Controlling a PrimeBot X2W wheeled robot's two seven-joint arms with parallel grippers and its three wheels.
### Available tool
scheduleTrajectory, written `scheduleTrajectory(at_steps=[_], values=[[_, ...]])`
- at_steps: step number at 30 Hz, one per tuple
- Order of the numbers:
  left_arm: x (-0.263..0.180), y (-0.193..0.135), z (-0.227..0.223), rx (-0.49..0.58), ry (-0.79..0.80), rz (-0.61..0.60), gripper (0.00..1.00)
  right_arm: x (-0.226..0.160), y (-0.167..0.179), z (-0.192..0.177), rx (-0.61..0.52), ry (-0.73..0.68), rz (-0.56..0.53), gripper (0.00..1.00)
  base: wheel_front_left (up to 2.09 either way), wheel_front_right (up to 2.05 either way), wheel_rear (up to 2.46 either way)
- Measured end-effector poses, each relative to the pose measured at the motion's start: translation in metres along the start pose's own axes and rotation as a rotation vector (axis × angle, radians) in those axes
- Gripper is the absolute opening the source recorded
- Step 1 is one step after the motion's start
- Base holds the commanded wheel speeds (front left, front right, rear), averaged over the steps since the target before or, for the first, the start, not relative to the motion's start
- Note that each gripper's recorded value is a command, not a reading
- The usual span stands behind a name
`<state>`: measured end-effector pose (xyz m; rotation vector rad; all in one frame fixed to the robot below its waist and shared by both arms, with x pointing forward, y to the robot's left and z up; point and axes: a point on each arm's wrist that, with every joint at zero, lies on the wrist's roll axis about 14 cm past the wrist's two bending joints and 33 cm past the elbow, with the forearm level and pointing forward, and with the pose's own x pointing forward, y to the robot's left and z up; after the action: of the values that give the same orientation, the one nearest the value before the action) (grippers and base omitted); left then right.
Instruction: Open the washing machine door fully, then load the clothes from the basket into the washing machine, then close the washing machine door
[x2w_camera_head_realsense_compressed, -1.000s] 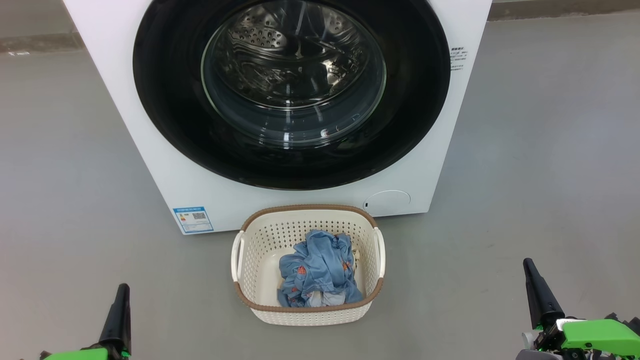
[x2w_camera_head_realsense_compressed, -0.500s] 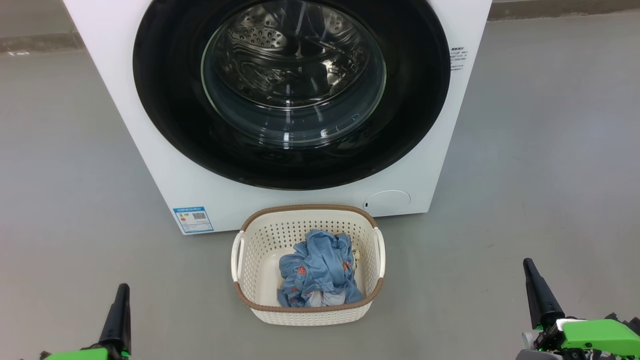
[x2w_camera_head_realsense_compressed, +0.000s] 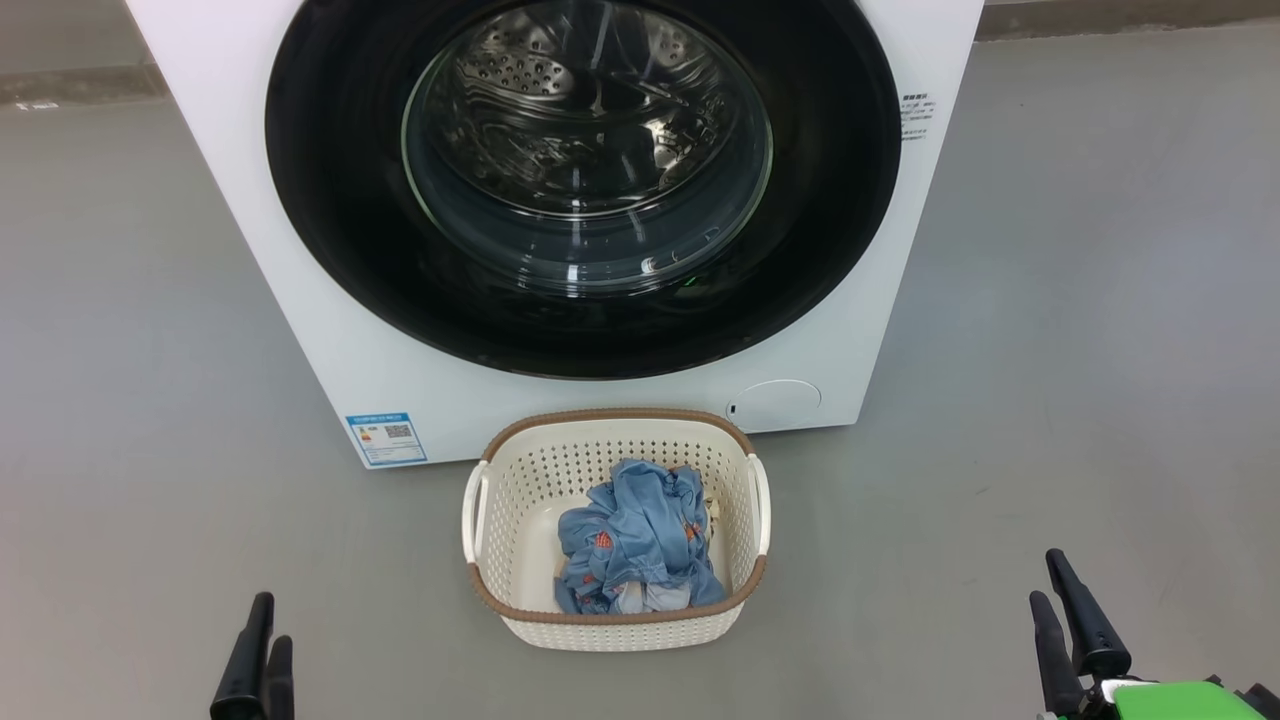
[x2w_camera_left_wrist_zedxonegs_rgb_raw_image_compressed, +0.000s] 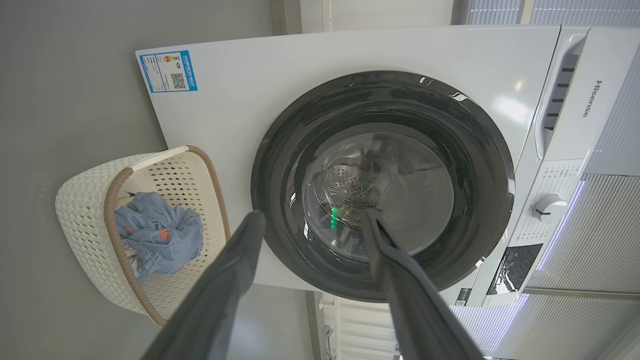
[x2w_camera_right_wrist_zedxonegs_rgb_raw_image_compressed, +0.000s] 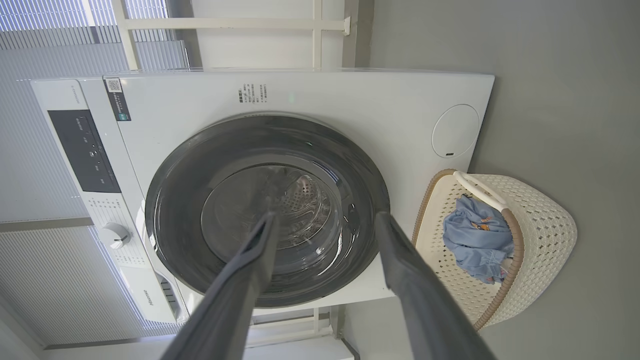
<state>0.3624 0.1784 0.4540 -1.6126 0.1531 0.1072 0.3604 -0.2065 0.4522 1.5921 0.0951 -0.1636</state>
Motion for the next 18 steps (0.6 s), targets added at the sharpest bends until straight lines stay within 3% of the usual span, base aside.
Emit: scheduleTrajectory(at_steps=[18], values=[[0.0049, -0.0083, -0.0039, 0.009, -0.010, -0.023, 1.00, 0.0045, 0.0101, 0.0056, -0.010, -0.030, 0.028, 1.00, 0.00, 0.00, 0.00]])
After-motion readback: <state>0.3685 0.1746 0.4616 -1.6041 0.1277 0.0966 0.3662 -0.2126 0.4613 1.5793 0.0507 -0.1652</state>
